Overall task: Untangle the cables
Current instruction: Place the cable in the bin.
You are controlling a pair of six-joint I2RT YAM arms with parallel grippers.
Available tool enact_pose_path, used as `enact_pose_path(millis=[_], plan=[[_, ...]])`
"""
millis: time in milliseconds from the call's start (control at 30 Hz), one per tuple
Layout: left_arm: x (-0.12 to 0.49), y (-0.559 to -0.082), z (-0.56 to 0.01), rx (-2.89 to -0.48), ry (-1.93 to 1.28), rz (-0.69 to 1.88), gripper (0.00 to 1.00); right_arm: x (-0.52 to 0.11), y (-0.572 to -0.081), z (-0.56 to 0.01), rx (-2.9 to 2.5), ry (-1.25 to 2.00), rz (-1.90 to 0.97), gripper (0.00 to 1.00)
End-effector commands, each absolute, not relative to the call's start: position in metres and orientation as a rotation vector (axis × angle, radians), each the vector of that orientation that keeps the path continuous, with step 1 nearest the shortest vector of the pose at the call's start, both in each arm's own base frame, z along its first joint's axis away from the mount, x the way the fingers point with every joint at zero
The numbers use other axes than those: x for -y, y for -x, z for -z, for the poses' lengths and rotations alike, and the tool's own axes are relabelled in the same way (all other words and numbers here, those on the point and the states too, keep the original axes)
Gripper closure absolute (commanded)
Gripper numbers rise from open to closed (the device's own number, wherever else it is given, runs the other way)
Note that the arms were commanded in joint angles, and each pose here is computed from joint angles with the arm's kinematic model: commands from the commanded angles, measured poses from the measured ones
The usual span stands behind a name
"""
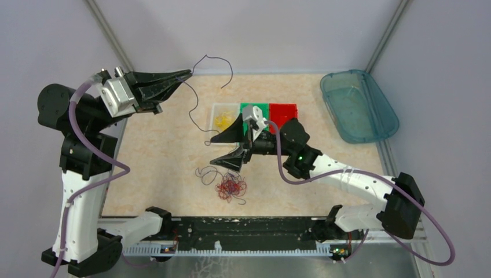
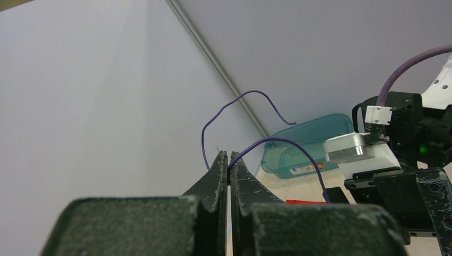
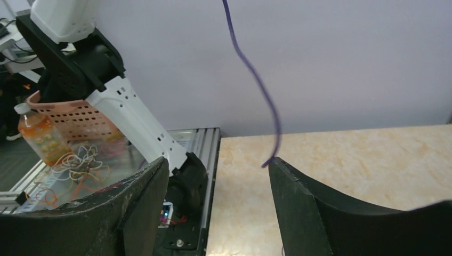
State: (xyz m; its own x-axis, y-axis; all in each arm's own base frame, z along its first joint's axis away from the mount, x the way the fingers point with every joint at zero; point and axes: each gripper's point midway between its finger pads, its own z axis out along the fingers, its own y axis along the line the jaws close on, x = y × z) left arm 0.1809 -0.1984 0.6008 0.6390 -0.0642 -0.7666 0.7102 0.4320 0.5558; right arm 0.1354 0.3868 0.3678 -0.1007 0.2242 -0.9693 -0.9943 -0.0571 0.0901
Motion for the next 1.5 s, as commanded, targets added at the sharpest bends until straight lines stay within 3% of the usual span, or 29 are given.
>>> enact_pose_path(millis=[0,100,233,333,567,767,933,1000,1133,1267,1467], plan=[[0.198,-0.174,-0.604,-0.729,-1.017,0.553,1.00,-0.392,-0.122,-0.413,-0.904,1.020,-1.439,0.36],[0.198,-0.174,-0.603,-0.729,-1.016,0.551,1.00,-0.394,-0.129,-0.413,-0.927,0.986,-1.427,0.52],[0.197,-0.173,-0.604,-0.725,-1.016,0.546,1.00,-0.390,-0.135,-0.419,-0.932,0.932,-1.398,0.87],[0.197,-0.173,-0.603,-0.726,-1.017,0.547,1.00,-0.388,-0.141,-0.419,-0.949,0.903,-1.373,0.99],[0.193,-0.179,-0.583,-0.773,-1.010,0.513,1.00,-0.370,-0.167,-0.420,-1.039,0.806,-1.251,1.00],[0.208,-0.195,-0.479,-1.065,-1.113,0.682,0.99,-0.323,-0.204,-0.445,-1.057,0.583,-1.169,1.00],[0.229,-0.191,-0.418,-1.248,-1.190,0.915,0.74,-0.310,-0.212,-0.449,-1.061,0.534,-1.135,1.00],[0.234,-0.203,-0.411,-1.285,-1.181,0.895,0.43,-0.301,-0.222,-0.451,-1.074,0.484,-1.098,1.00],[0.239,-0.228,-0.408,-1.333,-1.188,0.830,0.11,-0.276,-0.240,-0.458,-1.080,0.398,-1.029,1.00],[0.237,-0.231,-0.403,-1.351,-1.212,0.803,0.02,-0.250,-0.256,-0.466,-1.077,0.342,-0.957,1.00],[0.227,-0.231,-0.391,-1.375,-1.235,0.719,0.01,-0.232,-0.273,-0.465,-1.091,0.326,-0.879,1.00]])
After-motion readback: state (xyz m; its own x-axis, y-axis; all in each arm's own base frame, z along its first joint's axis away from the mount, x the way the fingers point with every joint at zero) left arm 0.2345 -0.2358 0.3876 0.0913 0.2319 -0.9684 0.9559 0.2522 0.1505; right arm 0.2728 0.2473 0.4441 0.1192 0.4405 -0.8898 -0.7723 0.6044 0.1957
